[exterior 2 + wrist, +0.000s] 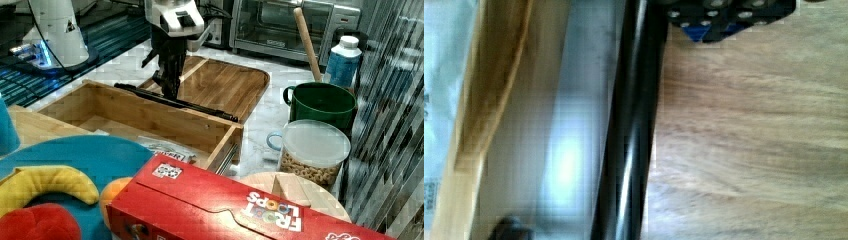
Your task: Close the drawer.
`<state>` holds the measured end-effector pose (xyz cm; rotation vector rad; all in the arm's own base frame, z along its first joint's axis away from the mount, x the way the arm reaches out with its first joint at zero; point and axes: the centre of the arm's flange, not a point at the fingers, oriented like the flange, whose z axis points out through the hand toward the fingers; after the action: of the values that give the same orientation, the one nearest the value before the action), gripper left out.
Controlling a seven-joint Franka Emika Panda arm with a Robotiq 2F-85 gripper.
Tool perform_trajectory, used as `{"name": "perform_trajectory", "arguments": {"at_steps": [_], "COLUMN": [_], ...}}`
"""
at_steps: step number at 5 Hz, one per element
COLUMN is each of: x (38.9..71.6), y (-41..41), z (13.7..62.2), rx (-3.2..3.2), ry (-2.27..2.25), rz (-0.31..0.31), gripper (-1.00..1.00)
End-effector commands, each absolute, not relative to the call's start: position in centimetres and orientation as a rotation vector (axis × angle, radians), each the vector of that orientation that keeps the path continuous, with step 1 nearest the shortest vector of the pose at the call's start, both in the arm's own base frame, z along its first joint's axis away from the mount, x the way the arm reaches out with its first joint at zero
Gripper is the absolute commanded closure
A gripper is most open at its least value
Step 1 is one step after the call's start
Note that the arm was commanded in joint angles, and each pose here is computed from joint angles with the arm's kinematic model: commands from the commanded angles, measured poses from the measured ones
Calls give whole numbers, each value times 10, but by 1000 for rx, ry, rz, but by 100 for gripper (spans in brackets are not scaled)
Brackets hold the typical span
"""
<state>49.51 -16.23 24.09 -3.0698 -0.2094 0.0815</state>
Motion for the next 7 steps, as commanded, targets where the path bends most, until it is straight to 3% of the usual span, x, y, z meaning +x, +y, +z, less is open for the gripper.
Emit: {"name": "perform_trajectory", "arguments": {"at_steps": [1, 2, 4, 5, 7], "x": [501, 500, 506, 510, 510], "y": [-344, -374, -439, -445, -445], "z": [301, 314, 317, 318, 318], "rx": [-3230, -3264, -3313, -3301, -3301], "ry": [-117, -112, -211, -166, -166], "rz": [-211, -186, -291, -227, -227], "gripper": [100, 100, 100, 100, 100]}}
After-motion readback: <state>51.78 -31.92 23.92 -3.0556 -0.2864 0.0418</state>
